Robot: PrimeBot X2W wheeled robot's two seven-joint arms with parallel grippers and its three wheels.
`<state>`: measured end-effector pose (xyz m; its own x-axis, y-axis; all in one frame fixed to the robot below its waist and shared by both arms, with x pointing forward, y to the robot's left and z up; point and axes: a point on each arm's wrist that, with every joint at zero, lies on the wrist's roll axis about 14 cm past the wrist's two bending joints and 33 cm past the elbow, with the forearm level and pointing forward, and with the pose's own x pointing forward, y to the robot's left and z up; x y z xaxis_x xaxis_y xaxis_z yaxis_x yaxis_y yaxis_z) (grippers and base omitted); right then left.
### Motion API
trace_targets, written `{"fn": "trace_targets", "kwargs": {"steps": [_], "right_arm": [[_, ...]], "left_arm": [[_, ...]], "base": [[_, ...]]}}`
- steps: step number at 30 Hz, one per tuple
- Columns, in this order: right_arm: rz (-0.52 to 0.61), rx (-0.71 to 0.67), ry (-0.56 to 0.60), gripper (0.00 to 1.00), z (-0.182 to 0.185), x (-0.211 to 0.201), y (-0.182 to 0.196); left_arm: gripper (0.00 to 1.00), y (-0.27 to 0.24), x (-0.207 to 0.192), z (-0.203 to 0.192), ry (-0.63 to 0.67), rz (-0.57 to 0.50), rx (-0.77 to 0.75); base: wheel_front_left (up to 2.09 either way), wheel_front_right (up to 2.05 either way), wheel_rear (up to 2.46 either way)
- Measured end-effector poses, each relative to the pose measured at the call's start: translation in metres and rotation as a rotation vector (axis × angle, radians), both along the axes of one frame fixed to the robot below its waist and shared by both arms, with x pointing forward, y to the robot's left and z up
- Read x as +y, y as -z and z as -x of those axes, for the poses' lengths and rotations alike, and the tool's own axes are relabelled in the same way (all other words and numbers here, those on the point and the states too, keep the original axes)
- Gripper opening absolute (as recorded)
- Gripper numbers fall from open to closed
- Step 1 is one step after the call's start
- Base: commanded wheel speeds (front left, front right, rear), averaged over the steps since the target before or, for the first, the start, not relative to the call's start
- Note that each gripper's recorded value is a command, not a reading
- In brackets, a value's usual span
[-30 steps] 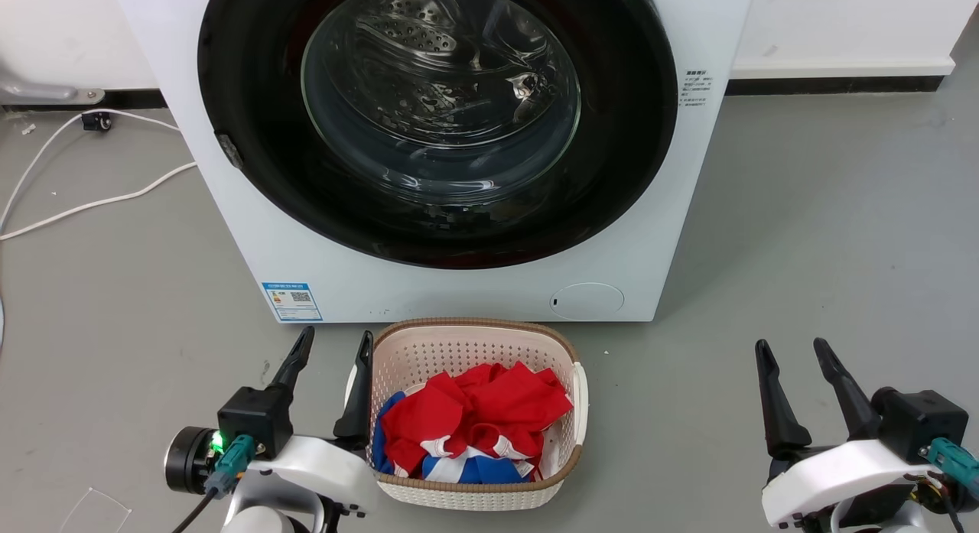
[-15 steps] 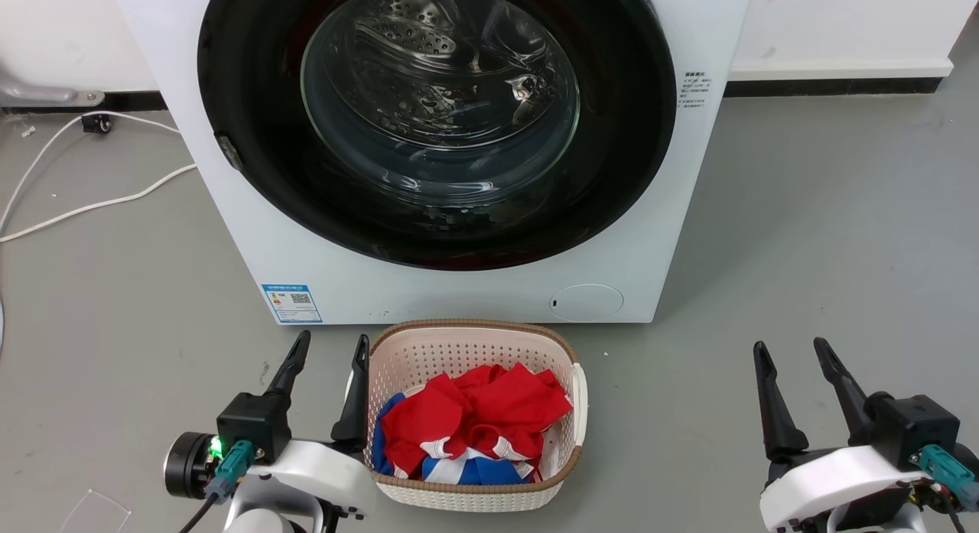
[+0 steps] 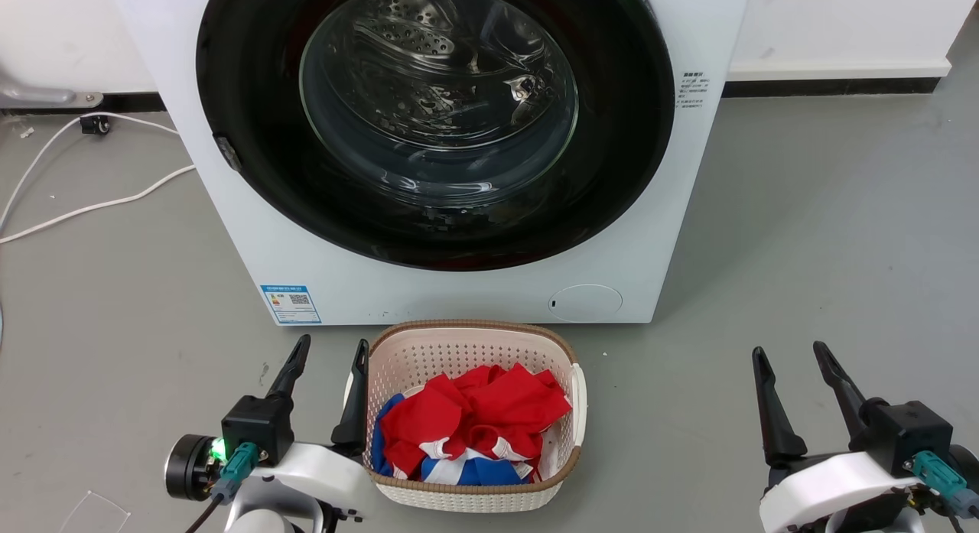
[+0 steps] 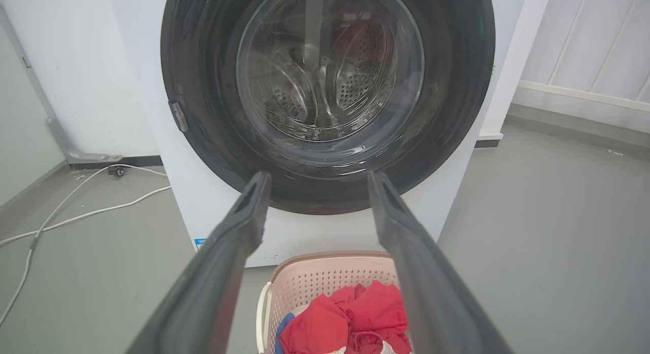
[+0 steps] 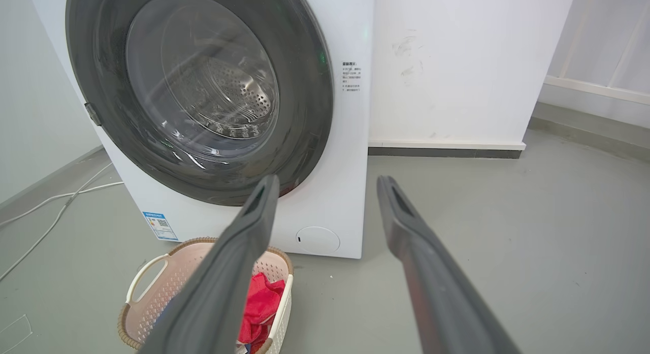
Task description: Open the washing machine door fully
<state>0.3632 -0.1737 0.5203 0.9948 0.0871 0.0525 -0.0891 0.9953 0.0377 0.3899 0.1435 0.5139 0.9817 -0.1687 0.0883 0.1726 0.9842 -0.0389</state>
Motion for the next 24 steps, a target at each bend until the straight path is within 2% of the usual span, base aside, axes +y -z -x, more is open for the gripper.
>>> {"fn": "trace_targets", "kwargs": {"steps": [11,12,13,15,16,21,23,24], "right_arm": [[-0.024,0.006,0.007,1.0,0.0005,-0.002,0.0033],[-0.025,0.006,0.008,0.86,0.0005,-0.0021,0.0037],[-0.026,0.006,0.008,0.45,0.0005,-0.0022,0.0039],[-0.029,0.009,0.009,0.07,0.0004,-0.0026,0.0047],[-0.036,0.009,0.01,0.0,0.0005,-0.0029,0.0048],[-0.053,0.012,0.013,0.0,0.0004,-0.0034,0.0056],[-0.09,0.013,0.022,0.0,0.0003,-0.0062,0.0058],[-0.142,0.012,0.034,0.0,-0.0002,-0.0094,0.0056]], "left_arm": [[1.0,0.0039,-0.0001,0.0002,-0.003,0.018,0.014],[1.0,0.0041,0.0001,0.0001,-0.004,0.019,0.015],[1.0,0.0044,0.0003,0.0001,-0.005,0.018,0.016],[1.0,0.0049,0.0002,0.0001,-0.005,0.019,0.018],[1.0,0.0049,0.0005,0.0001,-0.006,0.017,0.018],[1.0,0.0055,0.0018,0.0001,-0.009,0.01,0.019],[1.0,0.0058,0.0025,0.0,-0.011,0.009,0.02],[1.0,0.0059,0.0025,0.0,-0.011,0.009,0.02]], "base": [[0.0,0.0,0.0],[0.0,0.0,0.0],[0.0,0.0,0.0],[0.0,0.0,0.0],[0.0,0.0,0.0],[0.0,0.0,0.0],[0.0,0.0,0.0],[0.0,0.0,0.0]]}}
